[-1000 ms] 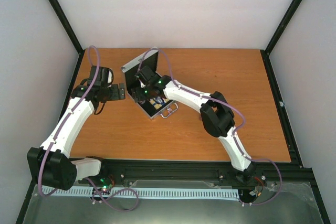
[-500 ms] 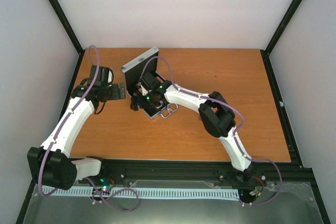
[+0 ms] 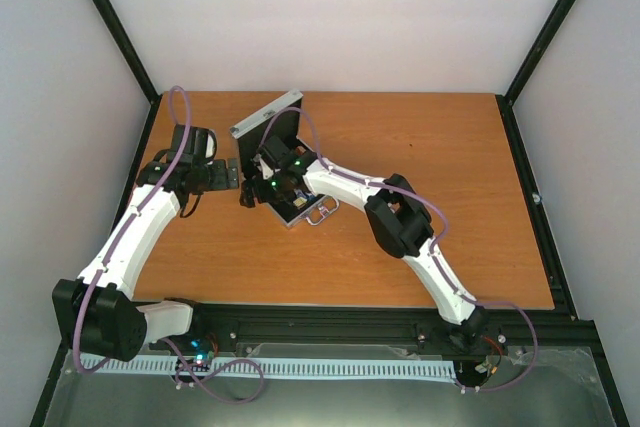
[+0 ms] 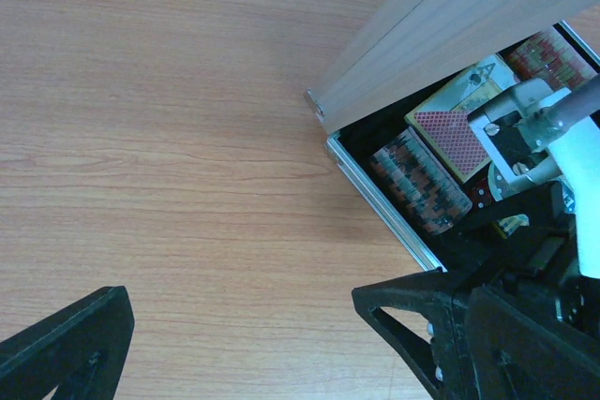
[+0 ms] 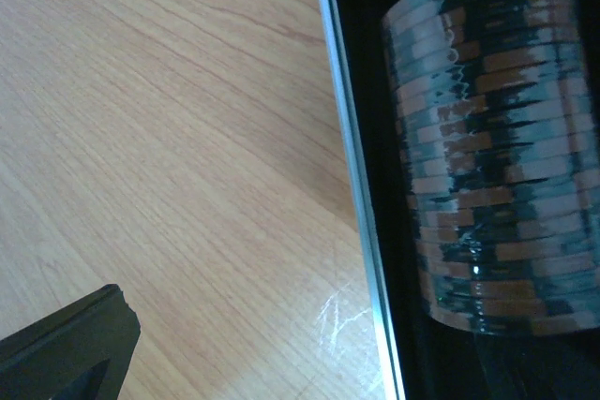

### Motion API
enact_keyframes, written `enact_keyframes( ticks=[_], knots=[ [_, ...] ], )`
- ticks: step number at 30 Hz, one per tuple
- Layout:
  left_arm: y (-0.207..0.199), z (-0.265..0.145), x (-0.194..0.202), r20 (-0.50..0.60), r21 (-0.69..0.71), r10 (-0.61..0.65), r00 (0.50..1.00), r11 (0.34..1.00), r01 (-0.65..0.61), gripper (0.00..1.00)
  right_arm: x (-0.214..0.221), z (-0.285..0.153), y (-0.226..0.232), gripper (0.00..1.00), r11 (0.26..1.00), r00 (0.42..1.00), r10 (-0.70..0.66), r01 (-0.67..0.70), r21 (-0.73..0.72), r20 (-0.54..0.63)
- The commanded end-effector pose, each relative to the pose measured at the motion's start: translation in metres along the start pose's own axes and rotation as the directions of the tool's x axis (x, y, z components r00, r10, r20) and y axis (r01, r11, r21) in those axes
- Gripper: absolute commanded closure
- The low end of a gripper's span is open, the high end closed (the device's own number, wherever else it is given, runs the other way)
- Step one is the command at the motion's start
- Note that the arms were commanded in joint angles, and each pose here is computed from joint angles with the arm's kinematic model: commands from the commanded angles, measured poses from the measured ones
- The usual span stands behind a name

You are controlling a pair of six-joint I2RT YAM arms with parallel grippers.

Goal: Pack up texas hold em set

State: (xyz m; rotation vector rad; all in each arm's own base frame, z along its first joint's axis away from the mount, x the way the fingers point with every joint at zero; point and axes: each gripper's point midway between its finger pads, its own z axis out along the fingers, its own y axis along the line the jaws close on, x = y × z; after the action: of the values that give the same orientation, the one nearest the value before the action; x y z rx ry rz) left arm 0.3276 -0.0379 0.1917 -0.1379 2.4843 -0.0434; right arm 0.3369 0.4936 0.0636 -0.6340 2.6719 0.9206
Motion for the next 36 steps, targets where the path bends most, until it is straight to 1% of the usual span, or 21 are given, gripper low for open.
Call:
enact_keyframes(
  ticks=[1,6,9,14,17,19,21,22,24,26,29,31,33,36],
  knots=[
    [0.002,-0.004,-0.006,0.024,-0.008,0.013,1.0,1.0,-0.013,0.0,-0.014,-0.002,-0.003,0.0,1.0,0.999,-0.001,0.001,0.005,0.033],
    [0.003,-0.006,-0.006,0.031,-0.009,0.01,0.999,1.0,-0.01,0.0,-0.017,-0.012,0.001,0.0,1.0,0.999,-0.014,0.014,0.004,0.041],
    [0.003,-0.005,-0.006,0.029,-0.009,0.009,1.0,1.0,-0.009,0.0,-0.011,-0.023,0.002,0.0,1.0,0.999,-0.012,0.012,0.015,0.03],
    [0.001,-0.005,-0.007,0.033,0.002,0.008,0.999,1.0,-0.008,0.0,-0.005,-0.066,0.016,0.0,0.998,0.997,-0.055,0.053,0.037,0.055],
    [0.0,-0.004,-0.008,0.03,0.005,0.009,1.0,1.0,-0.009,0.0,0.007,-0.094,0.007,0.0,0.992,0.997,-0.056,0.05,0.12,0.044],
    [-0.001,-0.003,-0.008,0.031,0.011,0.009,0.999,1.0,-0.009,0.0,0.02,-0.114,-0.008,0.0,0.978,0.998,-0.04,0.029,0.208,0.049],
    [-0.002,-0.004,-0.009,0.034,0.019,0.007,0.999,1.0,-0.008,0.0,0.037,-0.137,-0.037,0.0,0.939,0.999,-0.003,-0.016,0.344,0.054],
    [-0.003,-0.004,-0.009,0.035,0.023,0.006,0.999,1.0,-0.007,0.0,0.041,-0.156,-0.052,0.0,0.906,0.996,0.01,-0.045,0.421,0.083],
    [-0.004,-0.004,-0.01,0.035,0.031,0.004,0.999,1.0,-0.005,0.0,0.063,-0.179,-0.086,0.0,0.837,0.993,0.065,-0.107,0.536,0.097],
    [-0.006,-0.005,-0.01,0.036,0.041,0.002,0.999,0.999,-0.003,0.0,0.087,-0.202,-0.118,0.0,0.767,0.987,0.115,-0.158,0.622,0.109],
    [-0.007,-0.005,-0.008,0.036,0.05,0.0,0.999,0.999,-0.002,0.0,0.119,-0.228,-0.159,0.0,0.702,0.97,0.212,-0.235,0.672,0.118],
    [-0.008,-0.004,-0.006,0.034,0.056,-0.001,0.999,0.998,-0.001,0.0,0.134,-0.24,-0.178,0.0,0.673,0.96,0.25,-0.265,0.691,0.124],
    [-0.009,-0.003,-0.005,0.03,0.064,-0.003,1.0,0.998,0.001,0.0,0.143,-0.246,-0.192,0.0,0.654,0.955,0.271,-0.276,0.705,0.123],
    [-0.011,-0.001,-0.003,0.022,0.074,-0.005,1.0,0.997,0.004,0.0,0.144,-0.247,-0.202,0.0,0.639,0.953,0.28,-0.278,0.717,0.12]
  ],
)
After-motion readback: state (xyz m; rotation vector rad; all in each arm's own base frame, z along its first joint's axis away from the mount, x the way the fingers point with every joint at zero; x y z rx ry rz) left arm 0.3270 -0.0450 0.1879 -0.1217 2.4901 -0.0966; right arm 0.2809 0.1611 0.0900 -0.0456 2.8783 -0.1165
